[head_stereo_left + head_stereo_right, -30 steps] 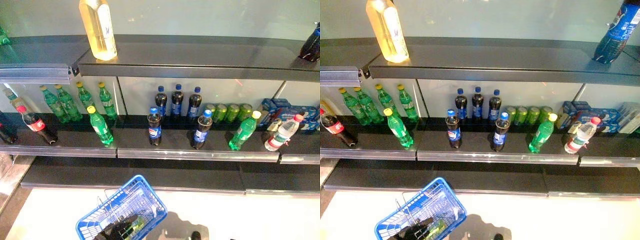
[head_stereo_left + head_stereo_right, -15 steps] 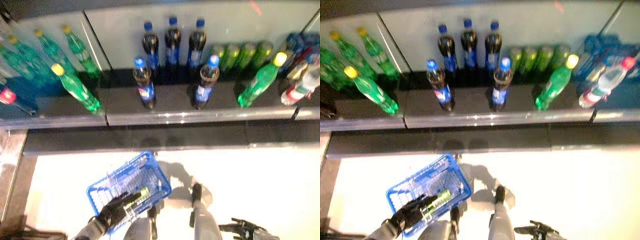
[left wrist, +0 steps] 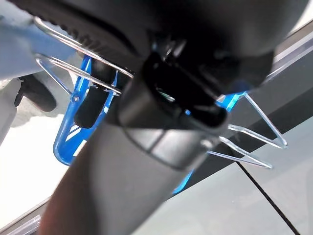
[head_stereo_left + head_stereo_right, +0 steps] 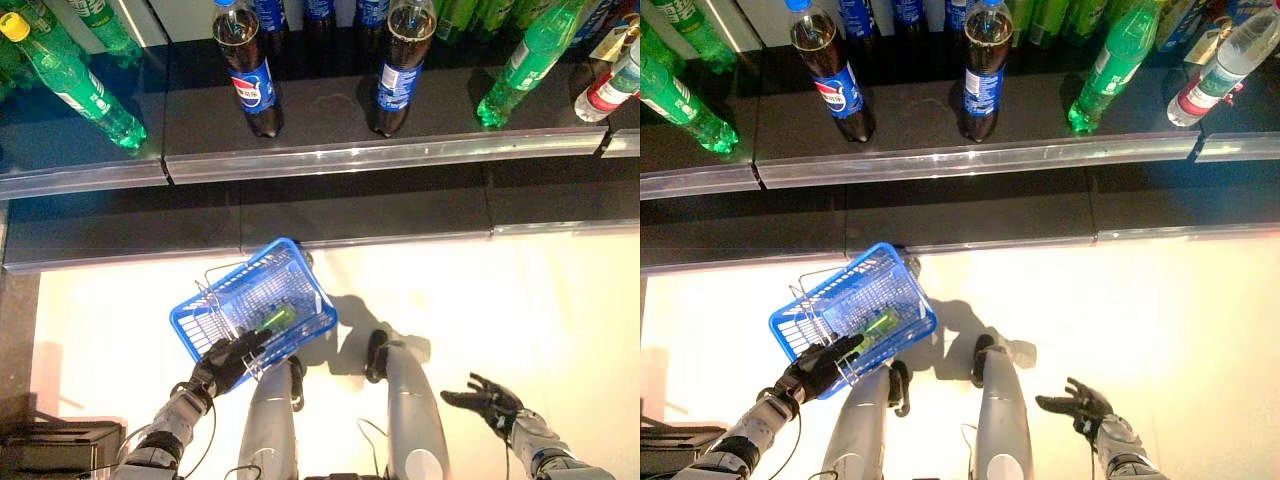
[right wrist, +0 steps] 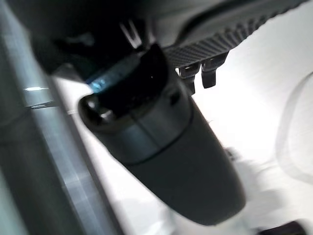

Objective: Pick up the drink and place into the basket.

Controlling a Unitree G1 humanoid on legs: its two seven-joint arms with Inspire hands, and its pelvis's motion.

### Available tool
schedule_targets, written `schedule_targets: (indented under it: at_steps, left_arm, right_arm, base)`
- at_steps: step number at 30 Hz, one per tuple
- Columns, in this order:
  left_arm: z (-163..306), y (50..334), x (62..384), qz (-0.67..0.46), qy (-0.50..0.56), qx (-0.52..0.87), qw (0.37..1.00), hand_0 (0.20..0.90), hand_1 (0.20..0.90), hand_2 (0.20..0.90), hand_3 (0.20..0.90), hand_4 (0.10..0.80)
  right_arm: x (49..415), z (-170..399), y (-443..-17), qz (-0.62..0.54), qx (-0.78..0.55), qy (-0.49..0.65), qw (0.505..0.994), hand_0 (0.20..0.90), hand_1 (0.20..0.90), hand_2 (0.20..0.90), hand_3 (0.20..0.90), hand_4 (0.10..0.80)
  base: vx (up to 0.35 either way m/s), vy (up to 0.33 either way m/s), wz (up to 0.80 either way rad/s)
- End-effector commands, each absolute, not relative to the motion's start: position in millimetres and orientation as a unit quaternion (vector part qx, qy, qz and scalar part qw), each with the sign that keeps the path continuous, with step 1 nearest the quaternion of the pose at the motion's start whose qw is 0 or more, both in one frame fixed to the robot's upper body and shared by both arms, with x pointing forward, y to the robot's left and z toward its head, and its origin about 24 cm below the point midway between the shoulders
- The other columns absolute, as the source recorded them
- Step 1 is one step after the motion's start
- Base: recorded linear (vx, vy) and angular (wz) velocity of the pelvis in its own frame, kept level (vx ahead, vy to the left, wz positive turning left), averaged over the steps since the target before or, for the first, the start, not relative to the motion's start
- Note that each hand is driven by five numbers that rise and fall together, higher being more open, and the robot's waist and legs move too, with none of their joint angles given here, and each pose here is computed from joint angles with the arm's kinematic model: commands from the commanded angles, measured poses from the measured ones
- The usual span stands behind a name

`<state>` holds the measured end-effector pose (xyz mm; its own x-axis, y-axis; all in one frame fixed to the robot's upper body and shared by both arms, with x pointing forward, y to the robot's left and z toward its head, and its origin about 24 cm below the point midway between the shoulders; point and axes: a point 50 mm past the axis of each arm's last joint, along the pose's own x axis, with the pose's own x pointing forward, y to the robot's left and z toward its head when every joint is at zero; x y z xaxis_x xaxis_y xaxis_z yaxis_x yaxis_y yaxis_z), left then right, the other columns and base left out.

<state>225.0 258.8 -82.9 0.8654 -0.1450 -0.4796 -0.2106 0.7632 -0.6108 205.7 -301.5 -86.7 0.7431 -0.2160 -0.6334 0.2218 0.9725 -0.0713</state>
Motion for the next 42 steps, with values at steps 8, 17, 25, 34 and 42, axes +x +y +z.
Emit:
schedule_targets:
  at_steps: [8,17,25,34,42]
  left_arm:
    - [-93.6,251.2,186.9,-0.010,0.244,-0.371,0.896,0.300,0.300,0.300,0.200,0.100]
    - [-92.4,246.8,190.6,-0.020,0.254,-0.365,0.896,0.300,0.300,0.300,0.200,0.100]
    - [-95.1,246.7,190.9,-0.028,0.269,-0.360,0.893,0.300,0.300,0.300,0.200,0.100]
    - [-96.1,240.8,193.8,-0.041,0.283,-0.358,0.889,0.300,0.300,0.300,0.200,0.100]
    - [-105.3,242.0,183.2,-0.020,0.317,-0.358,0.878,0.300,0.300,0.300,0.200,0.100]
  right_arm:
    - [262.9,23.4,-279.1,-0.046,-0.029,0.005,0.998,0.900,0.900,0.900,0.900,0.800]
    - [291.5,131.3,-239.7,0.068,-0.078,-0.218,0.971,0.900,0.900,0.900,0.900,0.800]
    - [298.4,197.9,-219.2,0.098,-0.094,-0.337,0.932,0.900,0.900,0.900,0.900,0.800]
    - [308.3,243.6,-218.7,0.083,-0.095,-0.393,0.911,0.900,0.900,0.900,0.900,0.800]
    - [313.7,266.2,-221.7,0.059,-0.086,-0.413,0.905,0.900,0.900,0.900,0.900,0.800]
  base:
    - [0.017,-0.008,0.01]
    - [0.015,0.005,0.03]
    - [0.046,0.013,0.10]
    - [0.025,0.007,0.02]
    - [0.048,0.004,0.01]
